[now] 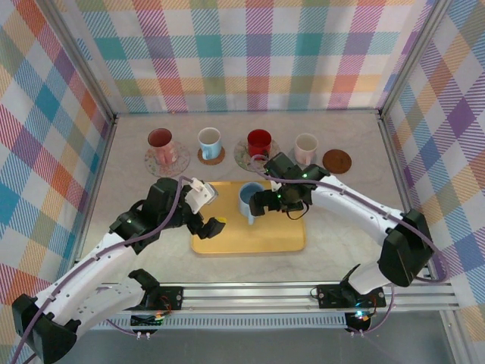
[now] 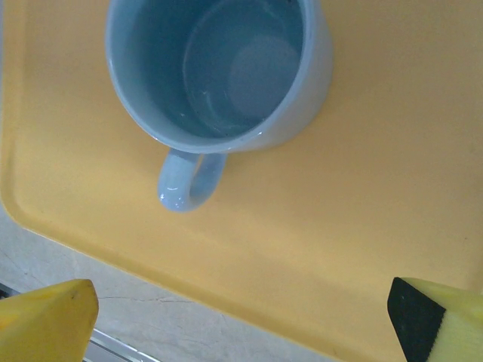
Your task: Place the cup by the coaster
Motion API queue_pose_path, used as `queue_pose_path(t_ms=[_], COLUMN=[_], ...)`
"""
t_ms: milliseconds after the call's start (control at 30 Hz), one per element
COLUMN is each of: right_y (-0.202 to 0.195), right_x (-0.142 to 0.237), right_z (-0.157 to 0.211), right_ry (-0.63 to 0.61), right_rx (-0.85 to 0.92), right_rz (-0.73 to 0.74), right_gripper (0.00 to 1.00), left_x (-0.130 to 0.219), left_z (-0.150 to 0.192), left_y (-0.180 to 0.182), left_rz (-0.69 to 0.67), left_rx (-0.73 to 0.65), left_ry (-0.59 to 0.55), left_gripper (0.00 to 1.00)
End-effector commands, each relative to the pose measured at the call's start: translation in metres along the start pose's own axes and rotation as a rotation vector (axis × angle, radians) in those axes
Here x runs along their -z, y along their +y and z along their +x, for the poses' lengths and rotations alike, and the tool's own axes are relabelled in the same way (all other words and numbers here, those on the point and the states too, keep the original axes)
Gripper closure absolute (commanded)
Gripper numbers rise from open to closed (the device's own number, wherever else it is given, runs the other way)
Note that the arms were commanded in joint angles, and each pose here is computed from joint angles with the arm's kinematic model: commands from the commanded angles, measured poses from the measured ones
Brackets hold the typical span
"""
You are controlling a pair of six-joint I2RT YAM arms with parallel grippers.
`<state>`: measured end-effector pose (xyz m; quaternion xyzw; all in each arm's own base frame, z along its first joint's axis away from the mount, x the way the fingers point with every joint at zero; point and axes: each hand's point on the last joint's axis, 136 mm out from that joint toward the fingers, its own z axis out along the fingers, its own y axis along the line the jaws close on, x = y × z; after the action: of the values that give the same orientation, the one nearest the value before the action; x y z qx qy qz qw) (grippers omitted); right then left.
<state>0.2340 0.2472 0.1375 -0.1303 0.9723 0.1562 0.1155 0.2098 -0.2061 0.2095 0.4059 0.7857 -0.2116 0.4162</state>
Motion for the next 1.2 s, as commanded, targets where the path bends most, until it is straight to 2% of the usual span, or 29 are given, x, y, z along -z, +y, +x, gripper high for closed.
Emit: queue_pose_path(t_ms=[0,267,433,633,1167], right_y=[0.009,0.027,0.030,0.018,-0.018], right_x=[-0.008,-0.035,-0.051,-0.063,-0.056], right_z=[0.000,-0.007,-0.005,0.004,0.011], right_ry=[0.020,0.044,0.080,0.133,0.137], right_rx=[-0.011,-0.027,-0.024,-0.023,0.089], right_rz=[-0.021,-0.072,-0.054,0.016,0.182], right_gripper=[0.01,0.01,0.01,0.01,0.01], left_x=[-0.001,-0.002,-0.002,-0.009,-0.013], left_z=[0.008,0.012,0.007,0.010,0.001], left_y=[-0.004,-0.001,-0.001,-0.001,0.000], left_rz=[0.003,-0.011,-0.009,0.002,0.015], left_rx=[0.011,0.029,0.031,0.033,0.045], left_ry=[0.019,0.025,0.017,0.036,0.054], left_gripper=[0.00,0.00,0.00,0.00,0.00])
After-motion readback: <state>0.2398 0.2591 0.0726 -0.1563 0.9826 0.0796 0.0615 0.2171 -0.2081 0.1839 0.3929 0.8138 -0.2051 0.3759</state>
